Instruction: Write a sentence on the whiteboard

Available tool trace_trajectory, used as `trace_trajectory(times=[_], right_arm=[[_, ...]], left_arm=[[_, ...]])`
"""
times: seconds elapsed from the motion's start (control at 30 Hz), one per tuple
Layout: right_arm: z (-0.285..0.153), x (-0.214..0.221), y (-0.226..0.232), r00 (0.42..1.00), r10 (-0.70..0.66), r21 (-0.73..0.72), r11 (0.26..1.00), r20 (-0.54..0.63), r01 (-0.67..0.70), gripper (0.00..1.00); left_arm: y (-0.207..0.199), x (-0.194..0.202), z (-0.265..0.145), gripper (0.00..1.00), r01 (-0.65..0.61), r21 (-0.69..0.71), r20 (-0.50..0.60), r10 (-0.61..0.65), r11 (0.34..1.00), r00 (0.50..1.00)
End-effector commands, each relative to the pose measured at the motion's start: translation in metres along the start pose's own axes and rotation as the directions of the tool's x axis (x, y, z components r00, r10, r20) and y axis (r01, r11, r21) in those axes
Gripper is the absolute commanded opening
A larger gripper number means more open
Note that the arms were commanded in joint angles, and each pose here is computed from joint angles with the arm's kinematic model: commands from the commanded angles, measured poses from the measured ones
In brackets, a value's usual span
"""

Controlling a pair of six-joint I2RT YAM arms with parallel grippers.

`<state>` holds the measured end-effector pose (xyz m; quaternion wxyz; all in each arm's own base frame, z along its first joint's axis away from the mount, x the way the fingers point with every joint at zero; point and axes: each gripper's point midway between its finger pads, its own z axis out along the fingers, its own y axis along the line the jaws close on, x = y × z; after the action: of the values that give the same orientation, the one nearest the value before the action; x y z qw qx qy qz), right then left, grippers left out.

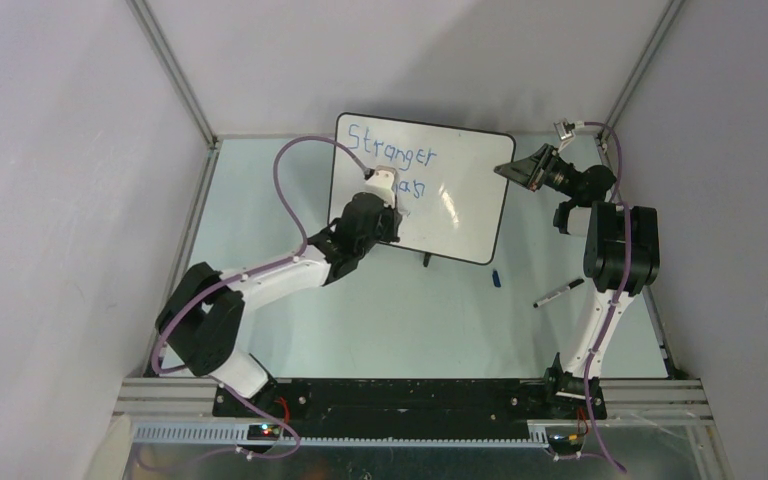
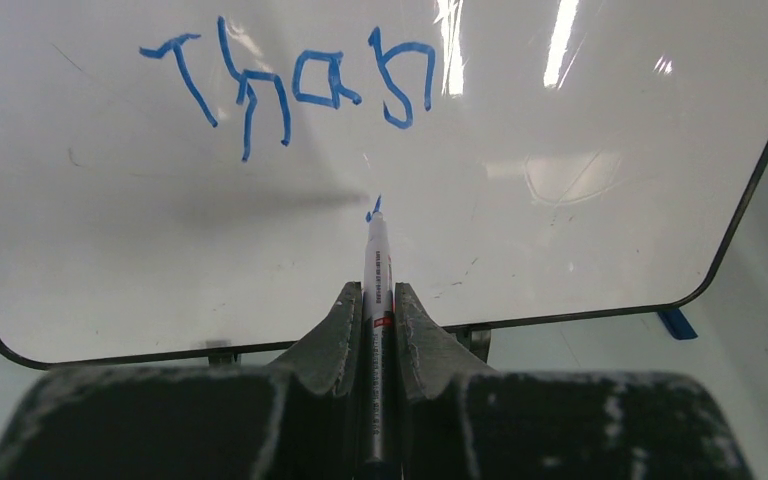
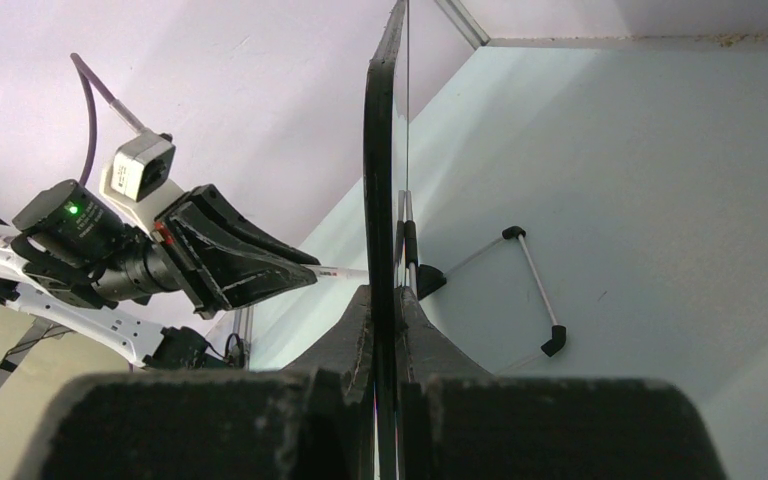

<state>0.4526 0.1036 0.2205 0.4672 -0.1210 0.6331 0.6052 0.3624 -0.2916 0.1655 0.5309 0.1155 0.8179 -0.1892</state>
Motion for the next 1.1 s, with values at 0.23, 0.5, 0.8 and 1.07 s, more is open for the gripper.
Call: trace_trajectory(times=[0.23, 0.5, 0.8, 1.07], right_arm=[[0.003, -0.023, 0.033, 0.998, -0.053, -0.034, 0.998, 0.03, 0.054, 0.0], [0.003, -0.024, 0.032, 0.998, -0.052, -0.033, 0.998, 0.031, 0.053, 0.0], [0.002, -0.024, 0.032, 0.998, -0.051, -0.031, 0.998, 0.032, 0.052, 0.0], [0.002, -0.023, 0.031, 0.998, -0.051, -0.031, 0.998, 0.031, 0.052, 0.0]], left_arm=[[-0.012, -0.027, 0.007, 0.0, 0.027, 0.028, 0.069, -0.029, 0.999, 0.997], [-0.011, -0.033, 0.011, 0.0, 0.011, 0.01, 0.07, -0.012, 1.0, 0.997], [-0.011, -0.031, 0.019, 0.0, 0.003, -0.006, 0.058, -0.003, 1.0, 0.998], [-0.009, -0.03, 0.022, 0.0, 0.002, -0.018, 0.06, -0.001, 1.0, 0.998]])
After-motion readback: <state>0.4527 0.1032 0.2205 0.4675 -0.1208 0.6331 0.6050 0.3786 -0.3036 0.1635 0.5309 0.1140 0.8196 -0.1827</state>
